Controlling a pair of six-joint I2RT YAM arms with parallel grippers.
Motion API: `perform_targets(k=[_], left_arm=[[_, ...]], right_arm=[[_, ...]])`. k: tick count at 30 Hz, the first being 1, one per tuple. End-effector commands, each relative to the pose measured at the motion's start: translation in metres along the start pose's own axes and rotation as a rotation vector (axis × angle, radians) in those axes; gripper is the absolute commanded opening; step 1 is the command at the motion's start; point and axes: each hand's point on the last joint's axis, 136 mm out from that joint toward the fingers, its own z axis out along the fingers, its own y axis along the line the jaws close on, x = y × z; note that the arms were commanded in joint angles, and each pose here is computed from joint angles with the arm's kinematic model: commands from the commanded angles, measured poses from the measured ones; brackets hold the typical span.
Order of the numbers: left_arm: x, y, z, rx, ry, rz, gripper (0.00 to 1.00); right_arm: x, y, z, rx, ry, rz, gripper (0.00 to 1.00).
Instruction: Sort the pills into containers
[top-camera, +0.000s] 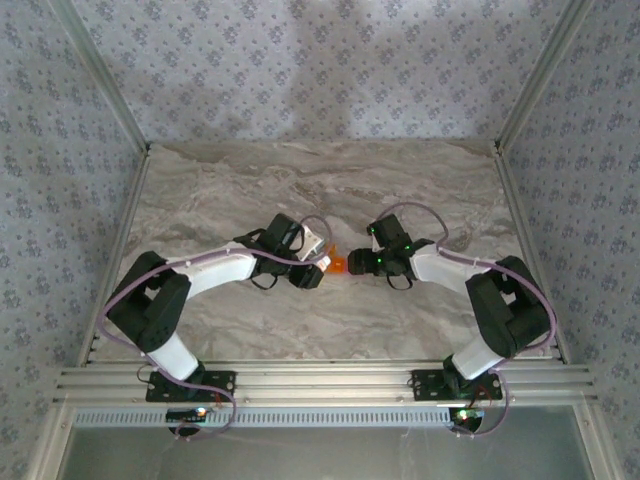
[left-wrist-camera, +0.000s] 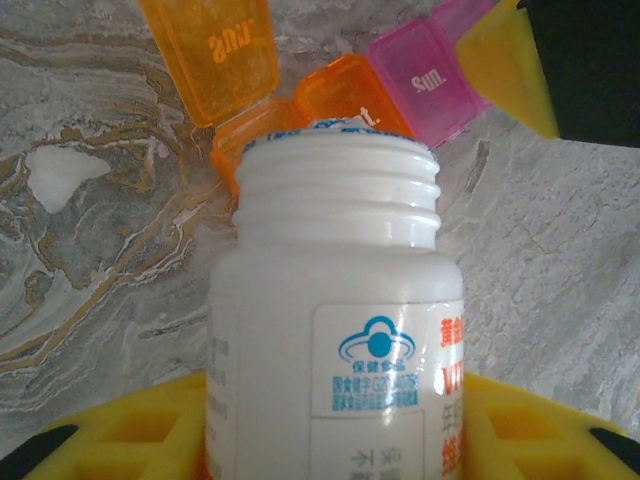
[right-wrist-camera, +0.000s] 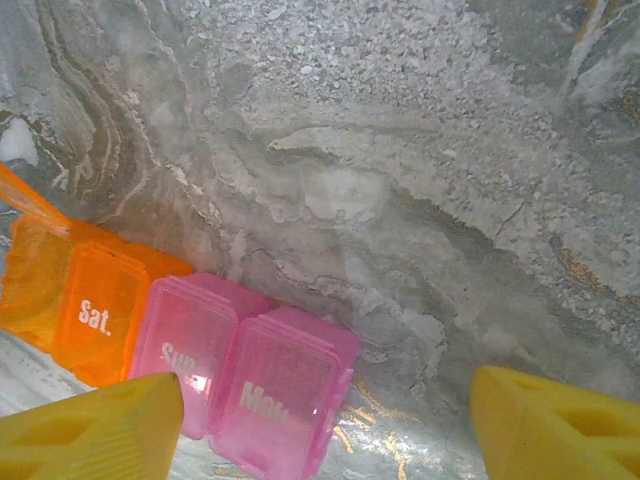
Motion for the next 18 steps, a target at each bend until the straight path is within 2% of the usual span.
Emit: perform_targets(k=[1, 18], left_arm=[[-0.0004, -0.0031, -0.0001, 0.006, 0.026, 0.017, 0.0], [-0.0017, -0.003, 0.0012, 0.0, 0.099, 0.029, 0.0]], right_arm=[[-0.0096, -0.0009, -0.0003, 0.02, -0.024, 0.015, 0.77], [-0.0071, -0.0037, 0.0064, 0.018, -0.016, 0.04, 0.77]])
